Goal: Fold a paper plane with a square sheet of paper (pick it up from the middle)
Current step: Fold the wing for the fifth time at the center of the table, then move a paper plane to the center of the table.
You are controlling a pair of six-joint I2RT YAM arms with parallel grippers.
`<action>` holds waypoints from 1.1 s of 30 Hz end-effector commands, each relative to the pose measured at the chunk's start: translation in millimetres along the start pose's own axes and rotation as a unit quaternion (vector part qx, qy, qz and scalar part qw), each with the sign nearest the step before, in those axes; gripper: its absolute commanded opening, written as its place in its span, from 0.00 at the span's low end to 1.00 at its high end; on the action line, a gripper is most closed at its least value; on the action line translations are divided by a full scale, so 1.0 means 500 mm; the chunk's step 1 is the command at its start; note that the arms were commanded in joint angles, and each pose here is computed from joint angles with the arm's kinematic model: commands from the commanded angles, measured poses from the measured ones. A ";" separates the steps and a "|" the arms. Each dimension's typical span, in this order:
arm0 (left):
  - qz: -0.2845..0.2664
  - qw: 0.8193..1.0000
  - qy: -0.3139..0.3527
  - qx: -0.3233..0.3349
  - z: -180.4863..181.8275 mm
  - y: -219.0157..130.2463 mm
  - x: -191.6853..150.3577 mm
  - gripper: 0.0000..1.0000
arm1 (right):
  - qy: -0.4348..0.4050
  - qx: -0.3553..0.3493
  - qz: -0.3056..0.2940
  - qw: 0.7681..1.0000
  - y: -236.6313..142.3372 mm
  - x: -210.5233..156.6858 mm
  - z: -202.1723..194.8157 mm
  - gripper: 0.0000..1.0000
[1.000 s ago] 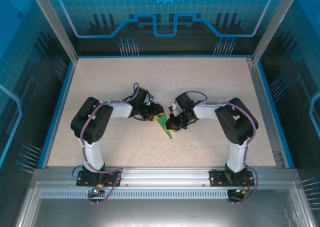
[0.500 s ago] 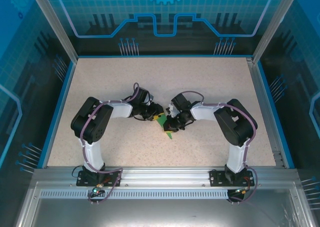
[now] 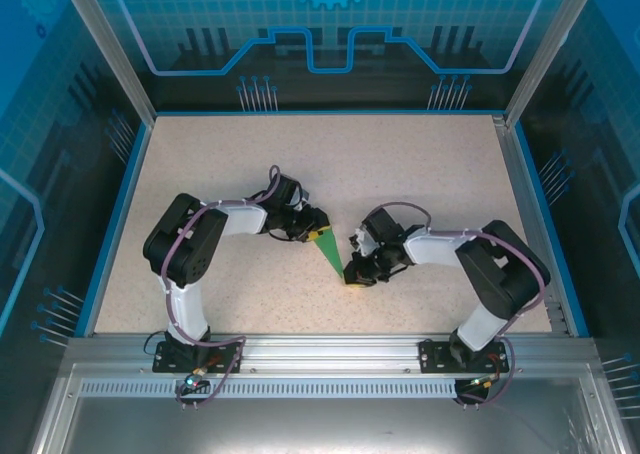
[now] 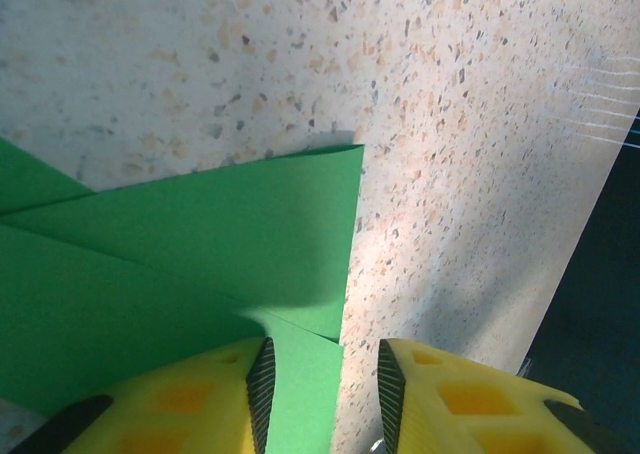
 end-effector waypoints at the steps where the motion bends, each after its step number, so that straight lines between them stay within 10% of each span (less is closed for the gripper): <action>1: 0.006 0.999 -0.006 0.034 0.020 -0.001 -0.005 0.38 | 0.006 -0.031 -0.014 0.999 -0.044 -0.015 -0.016 0.11; 19: 0.005 0.943 0.058 0.327 -0.075 -0.131 -0.066 0.68 | 0.033 -0.033 -0.155 0.987 -0.117 0.117 -0.002 0.20; 33: 0.043 0.952 0.006 0.301 -0.039 -0.050 -0.056 0.68 | 0.001 0.013 -0.121 0.993 -0.086 0.129 0.048 0.27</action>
Point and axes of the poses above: each hand's point on the last joint's axis, 136 mm out from that joint toward the fingers, its own y axis out along the fingers, its own z axis along the line the jaws close on, x = y × z, the point moved 3 cm from there along -y, back along the fingers, and after that the axes turned 8 degrees about y, right-handed, at the moved point
